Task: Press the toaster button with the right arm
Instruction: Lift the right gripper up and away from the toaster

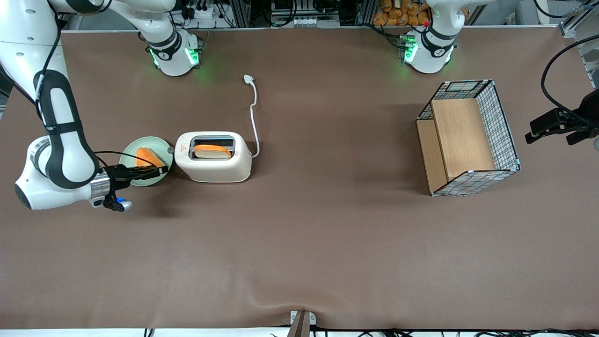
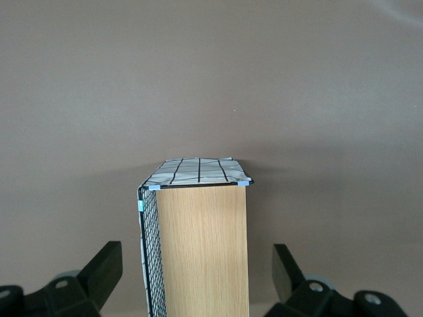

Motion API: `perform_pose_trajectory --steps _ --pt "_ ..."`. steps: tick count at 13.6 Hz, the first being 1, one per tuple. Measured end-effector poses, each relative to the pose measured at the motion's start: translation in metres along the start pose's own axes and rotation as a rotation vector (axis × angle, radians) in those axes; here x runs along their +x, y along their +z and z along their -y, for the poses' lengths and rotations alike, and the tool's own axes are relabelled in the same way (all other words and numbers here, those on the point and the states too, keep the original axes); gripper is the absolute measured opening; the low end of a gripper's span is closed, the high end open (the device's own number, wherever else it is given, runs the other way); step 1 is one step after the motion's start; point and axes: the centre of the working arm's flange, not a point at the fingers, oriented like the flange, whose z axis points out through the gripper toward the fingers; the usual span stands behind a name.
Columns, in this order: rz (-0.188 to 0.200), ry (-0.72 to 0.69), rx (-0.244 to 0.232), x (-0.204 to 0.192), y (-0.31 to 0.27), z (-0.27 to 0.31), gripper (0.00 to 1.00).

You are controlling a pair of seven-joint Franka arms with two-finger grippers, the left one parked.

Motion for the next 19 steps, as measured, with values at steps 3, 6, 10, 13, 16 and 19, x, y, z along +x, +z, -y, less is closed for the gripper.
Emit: perform_pose_trajectory --steps 3,6,10,13,16,19 --pt "-0.099 -0.093 -0.177 -0.001 -0.065 0.021 1.00" --pt "-0.210 -0.155 -0.300 -0.023 -0.133 0.045 1.00" --pt "-0.299 -0.160 -0.361 -0.074 -0.192 0.053 1.00" --pt "-0.320 -0.152 -0.378 -0.112 -0.199 0.068 1.00" --pt "-0.337 -0.123 -0.383 -0.129 -0.180 0.089 1.00" --pt "-0.360 -0.072 -0.392 -0.139 -0.166 0.102 1.00"
